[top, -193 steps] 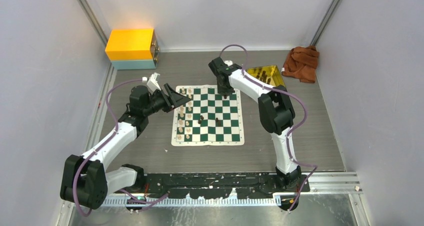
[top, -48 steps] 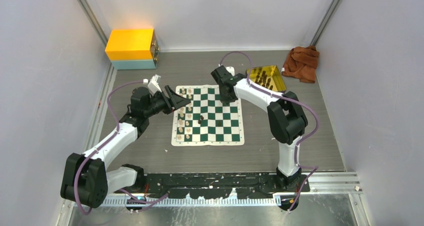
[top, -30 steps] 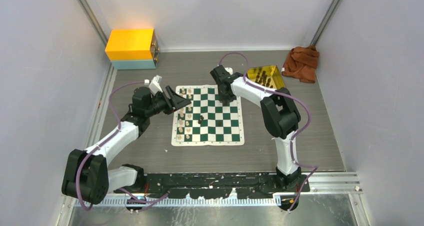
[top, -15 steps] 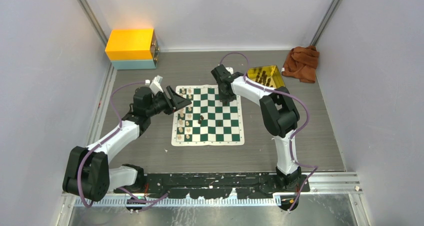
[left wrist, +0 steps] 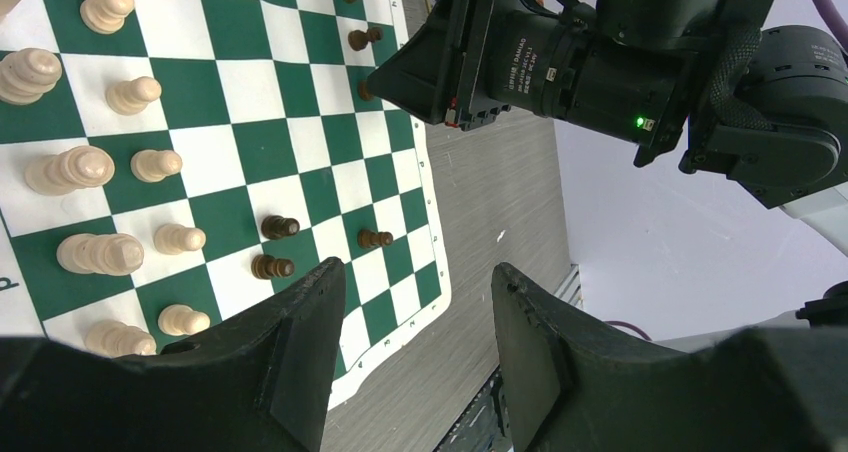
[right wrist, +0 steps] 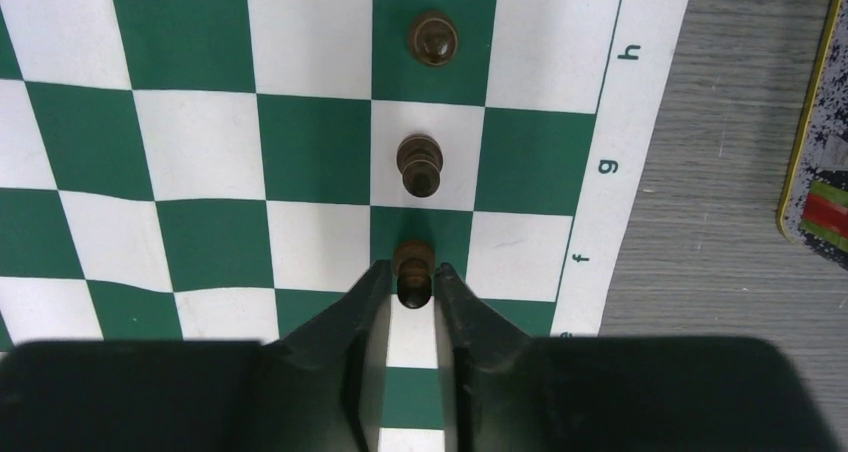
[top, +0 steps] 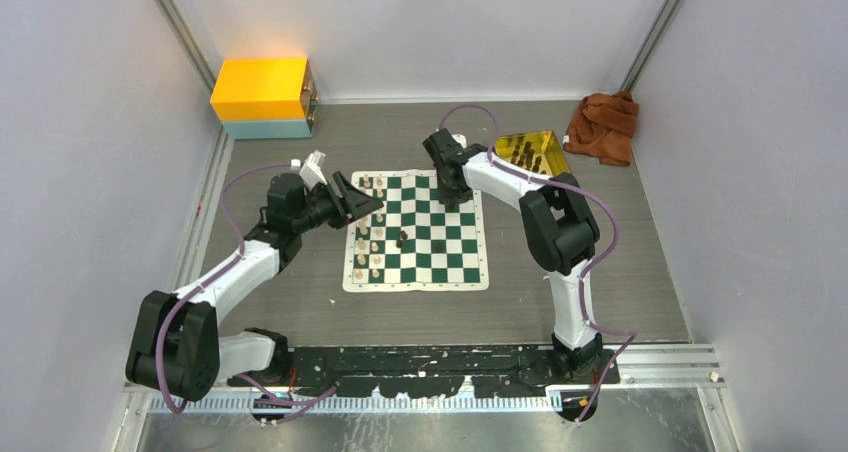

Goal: Set up the chess pieces on the board
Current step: Place the chess piece on the chessboard.

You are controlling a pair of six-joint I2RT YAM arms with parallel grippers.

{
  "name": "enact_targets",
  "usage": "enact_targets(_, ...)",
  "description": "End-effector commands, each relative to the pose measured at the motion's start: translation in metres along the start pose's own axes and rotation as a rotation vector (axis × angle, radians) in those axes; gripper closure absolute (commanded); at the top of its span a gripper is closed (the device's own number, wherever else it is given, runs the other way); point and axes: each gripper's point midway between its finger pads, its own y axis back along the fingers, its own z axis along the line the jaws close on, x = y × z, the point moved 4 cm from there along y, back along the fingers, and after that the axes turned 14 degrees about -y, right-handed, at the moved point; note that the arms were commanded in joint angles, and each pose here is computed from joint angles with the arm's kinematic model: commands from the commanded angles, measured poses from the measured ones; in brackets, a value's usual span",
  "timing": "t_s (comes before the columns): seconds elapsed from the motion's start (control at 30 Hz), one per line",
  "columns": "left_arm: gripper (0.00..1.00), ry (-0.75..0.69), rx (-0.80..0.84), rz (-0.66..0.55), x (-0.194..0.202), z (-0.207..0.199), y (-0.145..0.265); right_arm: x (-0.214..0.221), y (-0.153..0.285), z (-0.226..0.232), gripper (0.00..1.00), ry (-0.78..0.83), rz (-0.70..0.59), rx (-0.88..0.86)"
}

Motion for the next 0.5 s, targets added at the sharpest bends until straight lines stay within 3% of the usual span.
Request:
enact_targets(0.0,0.43,-0.039,0.035,-0.046,-0.011,-0.008,-0.001,-0.017,0.009,0.008,0.67,0.000,-0.047,-0.043)
enact_targets(0.17,0.43,-0.038,0.038,-0.049,-0.011,-0.010,0.000,-0.022,0.017,0.009,0.57,0.011,-0.061,-0.055)
enact_targets(0.47,0.43,-0.041,0.041,-0.056,-0.012,-0.013,0.004,-0.013,0.052,0.015,0.59,0.044,-0.113,-0.077)
